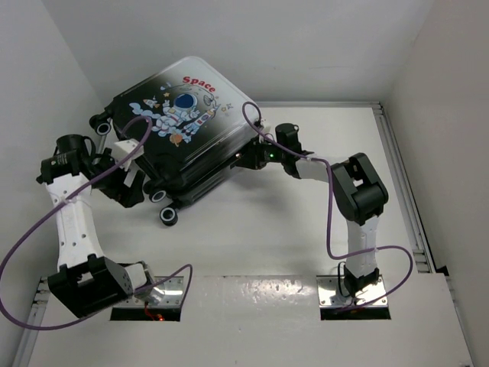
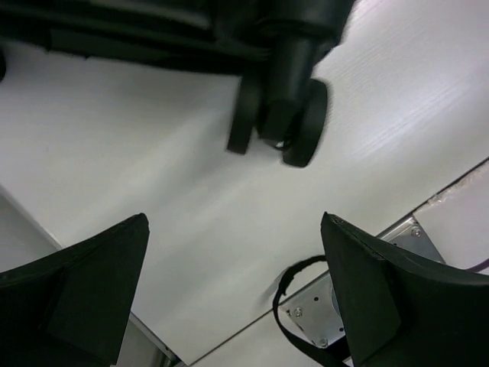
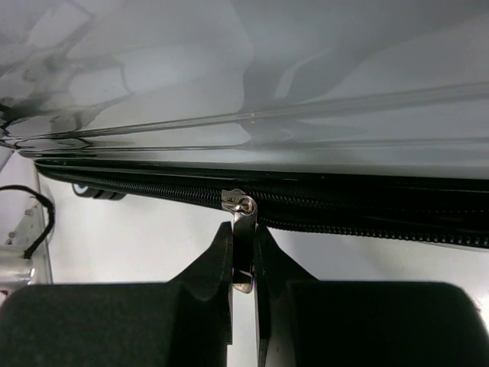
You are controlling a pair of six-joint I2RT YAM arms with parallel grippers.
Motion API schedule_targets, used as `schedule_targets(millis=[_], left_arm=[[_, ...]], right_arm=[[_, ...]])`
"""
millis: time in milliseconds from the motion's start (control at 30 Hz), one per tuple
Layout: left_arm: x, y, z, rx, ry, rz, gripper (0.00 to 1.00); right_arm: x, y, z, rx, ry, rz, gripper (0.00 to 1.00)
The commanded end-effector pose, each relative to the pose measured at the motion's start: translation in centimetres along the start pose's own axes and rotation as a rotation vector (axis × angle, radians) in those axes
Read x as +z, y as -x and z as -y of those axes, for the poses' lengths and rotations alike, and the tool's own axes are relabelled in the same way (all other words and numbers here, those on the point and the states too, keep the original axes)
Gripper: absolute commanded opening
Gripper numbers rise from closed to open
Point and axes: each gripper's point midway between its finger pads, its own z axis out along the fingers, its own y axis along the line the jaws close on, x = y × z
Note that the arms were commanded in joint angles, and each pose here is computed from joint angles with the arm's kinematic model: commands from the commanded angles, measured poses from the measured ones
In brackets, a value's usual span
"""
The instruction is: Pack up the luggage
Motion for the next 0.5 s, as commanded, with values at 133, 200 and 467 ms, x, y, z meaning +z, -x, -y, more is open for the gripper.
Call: schedule_targets(millis=[133,200,467], left_arm=[[1.8,2.5,4.2,0.074,-0.183,0.058,1.0],[2.9,2.6,3.8,0.04,-0.187,0.056,1.0],[6.5,4.6,3.1,0.041,-0.111,0.088,1.0]], right_arm=[[1.0,2.8,-2.0,-0.146,0.007,0.078,0.0],[0.9,3.0,-2.3,-0.148,0.009,0.084,0.0],[0.6,2.5,-2.5,-0.163,0.01,0.072,0.0]])
